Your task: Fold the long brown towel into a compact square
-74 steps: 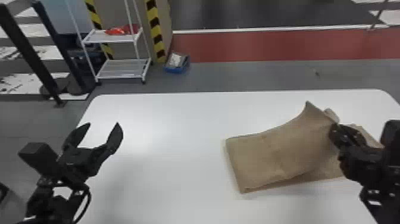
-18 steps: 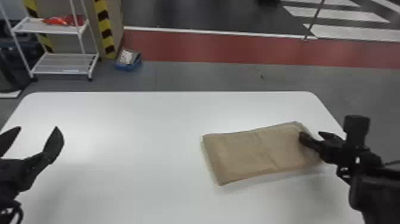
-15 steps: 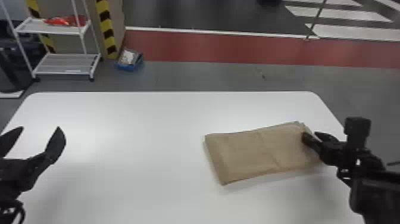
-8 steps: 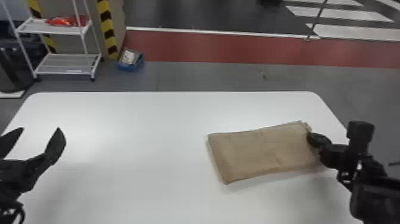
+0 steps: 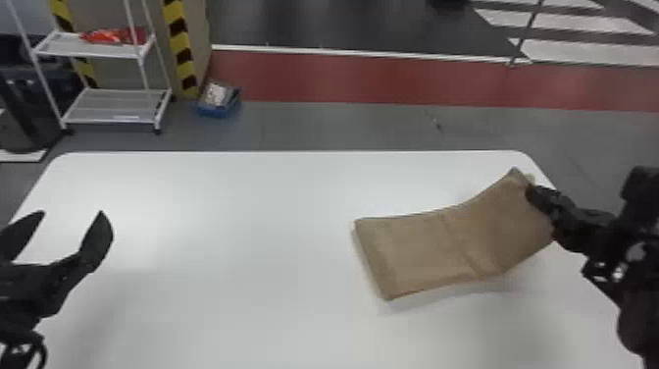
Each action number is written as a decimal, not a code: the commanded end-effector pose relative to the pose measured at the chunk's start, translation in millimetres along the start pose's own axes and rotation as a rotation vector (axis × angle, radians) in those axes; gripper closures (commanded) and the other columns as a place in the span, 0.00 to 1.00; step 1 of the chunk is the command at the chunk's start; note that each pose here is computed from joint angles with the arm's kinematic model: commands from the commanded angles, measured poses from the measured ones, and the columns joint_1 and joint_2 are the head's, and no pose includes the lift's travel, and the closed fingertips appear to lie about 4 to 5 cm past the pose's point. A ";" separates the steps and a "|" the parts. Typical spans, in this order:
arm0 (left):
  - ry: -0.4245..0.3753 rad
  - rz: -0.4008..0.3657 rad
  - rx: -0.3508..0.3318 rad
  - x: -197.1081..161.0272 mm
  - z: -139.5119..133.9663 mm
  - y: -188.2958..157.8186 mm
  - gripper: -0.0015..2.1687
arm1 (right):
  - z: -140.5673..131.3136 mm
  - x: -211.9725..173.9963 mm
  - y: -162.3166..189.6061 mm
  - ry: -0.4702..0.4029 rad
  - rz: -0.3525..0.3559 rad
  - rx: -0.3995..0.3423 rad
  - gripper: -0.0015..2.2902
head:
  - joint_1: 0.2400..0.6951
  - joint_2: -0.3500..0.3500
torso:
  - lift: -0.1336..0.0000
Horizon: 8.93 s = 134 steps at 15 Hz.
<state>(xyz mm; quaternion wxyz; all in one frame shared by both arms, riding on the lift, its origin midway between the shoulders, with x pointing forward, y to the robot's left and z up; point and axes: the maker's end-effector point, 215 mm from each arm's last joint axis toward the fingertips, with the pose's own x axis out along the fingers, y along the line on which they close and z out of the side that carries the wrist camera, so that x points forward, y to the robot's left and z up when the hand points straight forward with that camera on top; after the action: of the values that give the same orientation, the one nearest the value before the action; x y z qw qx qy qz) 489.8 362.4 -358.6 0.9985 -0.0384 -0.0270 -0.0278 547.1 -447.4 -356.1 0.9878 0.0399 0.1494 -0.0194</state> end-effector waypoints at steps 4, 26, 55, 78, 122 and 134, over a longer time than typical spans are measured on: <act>0.002 -0.009 0.001 0.8 -0.1 -4.8 0.04 | -55.6 9.7 -19.9 0.111 -0.036 -0.014 0.48 | 1.00 0.36 | 0.06; 0.008 -0.019 0.004 0.0 -1.8 -7.3 0.04 | -102.0 38.7 -64.9 0.145 -0.049 -0.128 0.24 | 1.00 0.27 | 0.06; 0.016 0.002 0.000 -8.7 -6.2 4.5 0.04 | -44.6 -40.1 200.6 0.125 0.302 -0.115 0.73 | 1.00 0.67 | 0.06; 0.007 -0.010 0.011 -8.7 0.5 1.1 0.04 | -100.5 2.1 202.0 0.209 0.252 -0.198 0.89 | 1.00 0.66 | 0.06; 0.021 -0.017 0.006 -5.2 -11.1 1.1 0.04 | -140.5 -86.6 217.1 0.400 0.410 -0.109 0.89 | 1.00 0.72 | 0.06; 0.027 -0.010 0.007 -6.8 -14.0 5.7 0.04 | -96.4 24.5 324.0 0.291 0.482 -0.160 0.89 | 1.00 0.83 | 0.06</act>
<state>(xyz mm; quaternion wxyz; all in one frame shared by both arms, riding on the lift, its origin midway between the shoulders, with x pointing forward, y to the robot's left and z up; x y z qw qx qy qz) 484.9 365.8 -372.9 0.9987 -0.0348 -0.0143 -0.0344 549.6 -130.5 -434.6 0.9313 0.0000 0.2865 0.2250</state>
